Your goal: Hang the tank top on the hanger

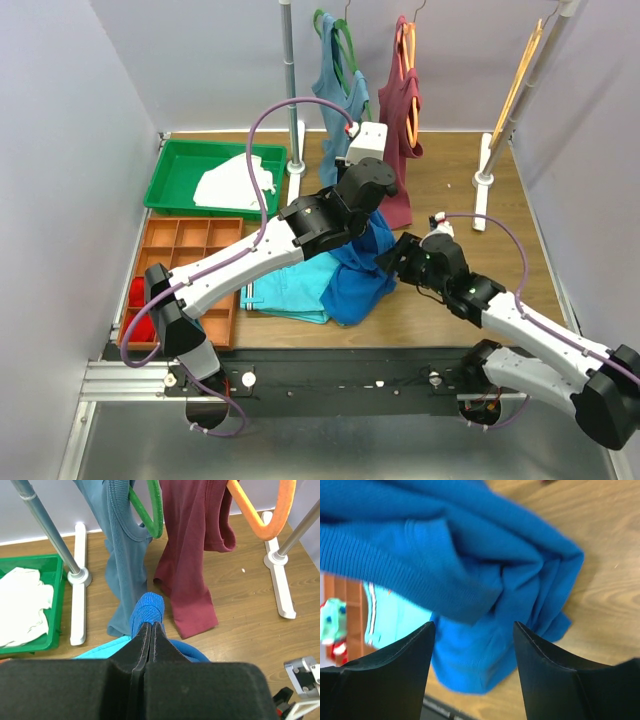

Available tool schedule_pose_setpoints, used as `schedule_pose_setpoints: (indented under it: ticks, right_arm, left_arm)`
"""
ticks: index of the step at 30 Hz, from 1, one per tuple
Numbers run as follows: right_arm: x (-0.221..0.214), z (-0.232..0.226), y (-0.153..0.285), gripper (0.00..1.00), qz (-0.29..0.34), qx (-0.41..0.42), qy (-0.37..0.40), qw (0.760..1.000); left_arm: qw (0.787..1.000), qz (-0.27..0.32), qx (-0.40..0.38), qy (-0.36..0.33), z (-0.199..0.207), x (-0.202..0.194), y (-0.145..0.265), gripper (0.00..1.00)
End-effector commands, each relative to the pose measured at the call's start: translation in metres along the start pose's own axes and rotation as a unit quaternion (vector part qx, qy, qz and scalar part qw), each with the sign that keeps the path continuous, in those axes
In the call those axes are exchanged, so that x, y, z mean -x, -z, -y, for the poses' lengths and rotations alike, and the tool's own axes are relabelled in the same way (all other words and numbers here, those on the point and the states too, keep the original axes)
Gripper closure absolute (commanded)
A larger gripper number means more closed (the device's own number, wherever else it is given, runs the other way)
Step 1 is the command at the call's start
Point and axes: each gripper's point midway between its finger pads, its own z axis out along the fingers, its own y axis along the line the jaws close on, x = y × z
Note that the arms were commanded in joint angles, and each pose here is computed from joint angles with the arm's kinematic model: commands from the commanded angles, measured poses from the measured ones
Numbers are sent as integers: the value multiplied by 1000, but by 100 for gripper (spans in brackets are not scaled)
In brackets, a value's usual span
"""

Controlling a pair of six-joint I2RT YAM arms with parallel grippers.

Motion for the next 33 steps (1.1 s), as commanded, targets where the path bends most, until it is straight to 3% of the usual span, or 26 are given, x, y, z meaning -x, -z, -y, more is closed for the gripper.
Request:
schedule_pose_setpoints:
  ticks: [1,10,13,14,17,23,29,33]
  right_arm:
    - [35,-9,-15,31,69,-16,13,997]
    - [37,-13,-35,45,68,-32,33,997]
    - [46,-13,-26,60,80,-44,34,995]
    - [53,-12,-22,77,90,-54,34,994]
    - [81,-21,1,99,117,-72,37,990]
    - [161,-81,81,99,192,-35,53,979]
    - [207,-130,131,99,215,3,86,973]
    - [253,-166,178,99,266,33,96,958]
  left_arm:
    - [1000,12,-5,18,2,14,2,100]
    - [1000,11,-6,15,-1,16,1,100]
    - [1000,14,-5,13,-4,19,3,100]
    - [1000,16,-4,14,-6,21,4,100]
    - [999,30,0,21,-16,37,11,100]
    - [996,80,14,37,-39,84,33,100]
    - [987,141,15,75,-55,143,59,100]
    - [976,190,4,107,-65,193,84,100]
